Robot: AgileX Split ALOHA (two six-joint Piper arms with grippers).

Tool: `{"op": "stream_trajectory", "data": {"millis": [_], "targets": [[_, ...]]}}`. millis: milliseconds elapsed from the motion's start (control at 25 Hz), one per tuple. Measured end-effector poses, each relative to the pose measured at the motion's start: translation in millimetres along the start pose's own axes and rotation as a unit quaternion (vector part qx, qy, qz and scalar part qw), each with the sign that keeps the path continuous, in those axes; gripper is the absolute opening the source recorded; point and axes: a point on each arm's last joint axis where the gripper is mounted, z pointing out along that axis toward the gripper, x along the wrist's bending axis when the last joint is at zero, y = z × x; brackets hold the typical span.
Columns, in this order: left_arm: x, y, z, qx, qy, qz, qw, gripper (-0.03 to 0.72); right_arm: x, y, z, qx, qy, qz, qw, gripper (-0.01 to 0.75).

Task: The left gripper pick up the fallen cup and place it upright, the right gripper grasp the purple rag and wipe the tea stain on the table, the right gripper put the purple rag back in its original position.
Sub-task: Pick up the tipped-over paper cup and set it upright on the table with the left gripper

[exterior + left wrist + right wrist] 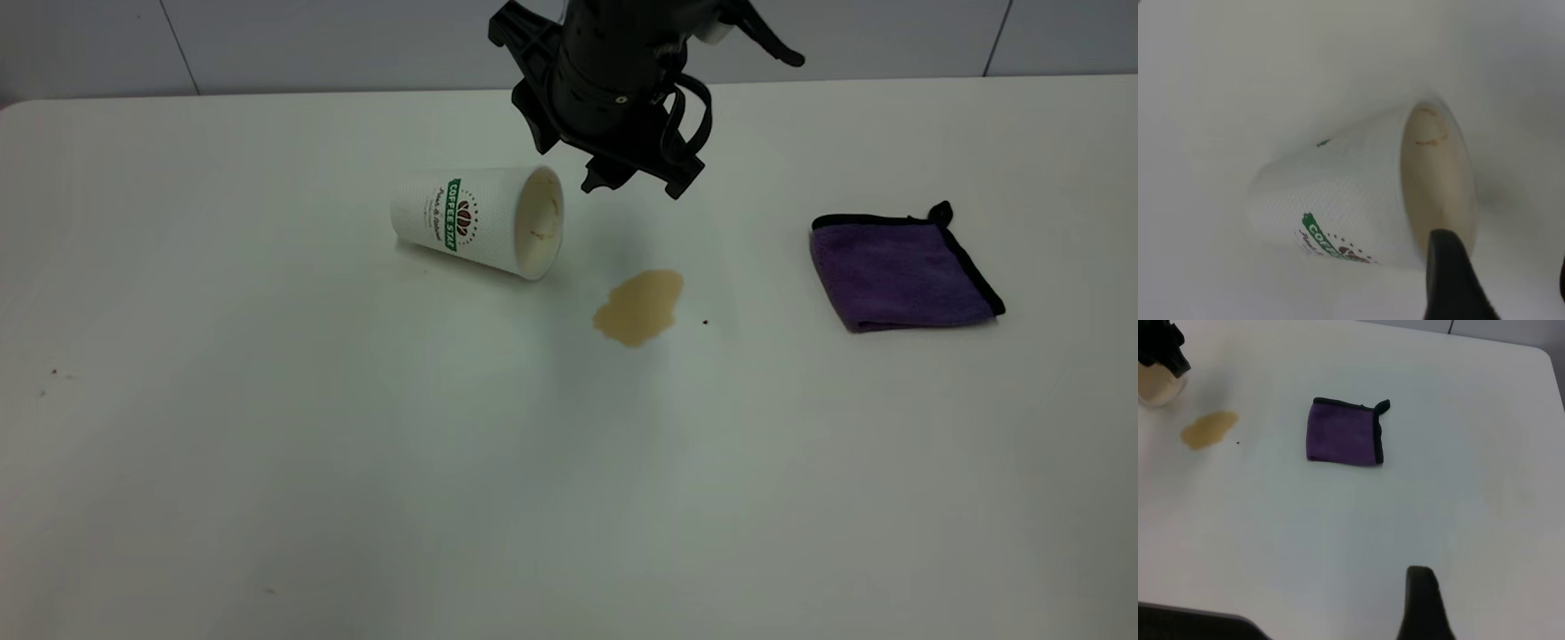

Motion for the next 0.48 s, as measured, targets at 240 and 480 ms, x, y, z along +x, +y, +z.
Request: {"op": "stream_trajectory", "data": {"millis": [240,480], "targets": [[-5.0,-2.1,18.1,-0.025,0.045,-0.019,0.998,0.429,0.0,0.0,0.0,0.000,0.000,0.000,1.000,0.552],[-7.6,-1.7,31.0,-0.056,0.080,-0.013,0.995,0.429,0.0,0.0,0.0,0.000,0.000,0.000,1.000,0.552]]}}
